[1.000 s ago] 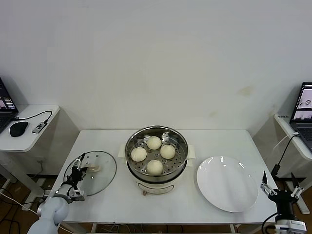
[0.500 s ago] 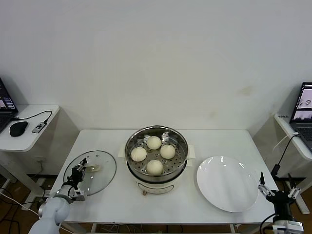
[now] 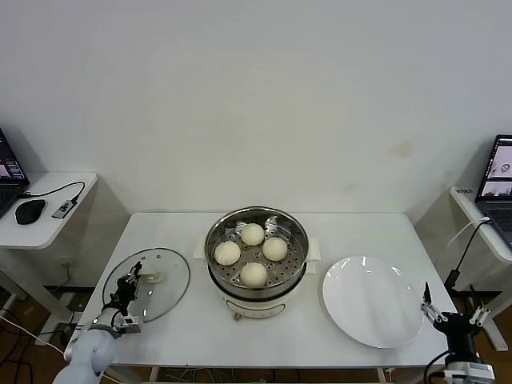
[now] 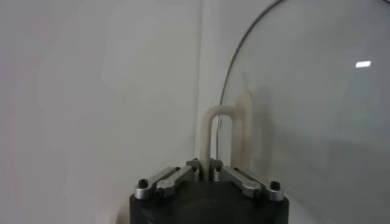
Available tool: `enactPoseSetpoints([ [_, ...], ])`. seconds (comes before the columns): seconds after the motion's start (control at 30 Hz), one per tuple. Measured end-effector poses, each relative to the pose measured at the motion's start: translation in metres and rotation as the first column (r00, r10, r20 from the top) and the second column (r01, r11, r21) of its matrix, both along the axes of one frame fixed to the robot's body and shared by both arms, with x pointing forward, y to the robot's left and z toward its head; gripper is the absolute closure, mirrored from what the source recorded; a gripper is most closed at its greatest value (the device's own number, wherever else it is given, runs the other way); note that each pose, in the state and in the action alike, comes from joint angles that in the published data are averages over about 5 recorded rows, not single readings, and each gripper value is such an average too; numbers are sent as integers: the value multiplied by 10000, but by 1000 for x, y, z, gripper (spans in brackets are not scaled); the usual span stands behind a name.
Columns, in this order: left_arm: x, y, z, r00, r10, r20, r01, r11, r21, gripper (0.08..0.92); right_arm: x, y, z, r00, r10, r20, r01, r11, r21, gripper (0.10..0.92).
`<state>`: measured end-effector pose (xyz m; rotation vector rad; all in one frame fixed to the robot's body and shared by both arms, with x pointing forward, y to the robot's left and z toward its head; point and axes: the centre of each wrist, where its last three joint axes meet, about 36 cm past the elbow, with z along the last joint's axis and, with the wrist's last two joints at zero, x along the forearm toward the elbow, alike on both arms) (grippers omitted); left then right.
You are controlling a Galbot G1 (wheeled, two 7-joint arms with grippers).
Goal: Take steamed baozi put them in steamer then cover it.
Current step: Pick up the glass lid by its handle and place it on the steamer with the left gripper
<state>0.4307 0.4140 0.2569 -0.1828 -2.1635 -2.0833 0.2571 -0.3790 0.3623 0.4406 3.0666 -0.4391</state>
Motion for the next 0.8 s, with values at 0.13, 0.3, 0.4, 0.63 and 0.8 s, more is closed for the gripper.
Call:
enactPoseSetpoints([
  [0.13, -7, -1, 9, 9990, 14, 456, -18, 10000, 91, 849, 1, 1, 1, 10000, 58, 16, -57, 10000, -30, 200],
  [0.3, -18, -3, 28, 9950, 35, 995, -57, 9998, 212, 849, 2, 4, 3, 9999, 162, 50, -161, 9998, -65, 200],
  [0.4, -25, -4, 43, 9919, 79, 1269, -113, 9996, 264, 849, 3, 5, 5, 9997, 237, 56, -237, 9997, -84, 200],
  [0.63, -46, -5, 89, 9859, 363, 1633, -430, 9984, 380, 849, 3, 11, 5, 9991, 424, 18, -423, 9990, -131, 200],
  [0.8, -56, -7, 128, 9817, 617, 1802, -705, 9966, 432, 849, 1, 15, 5, 9984, 565, -27, -565, 9982, -178, 200],
])
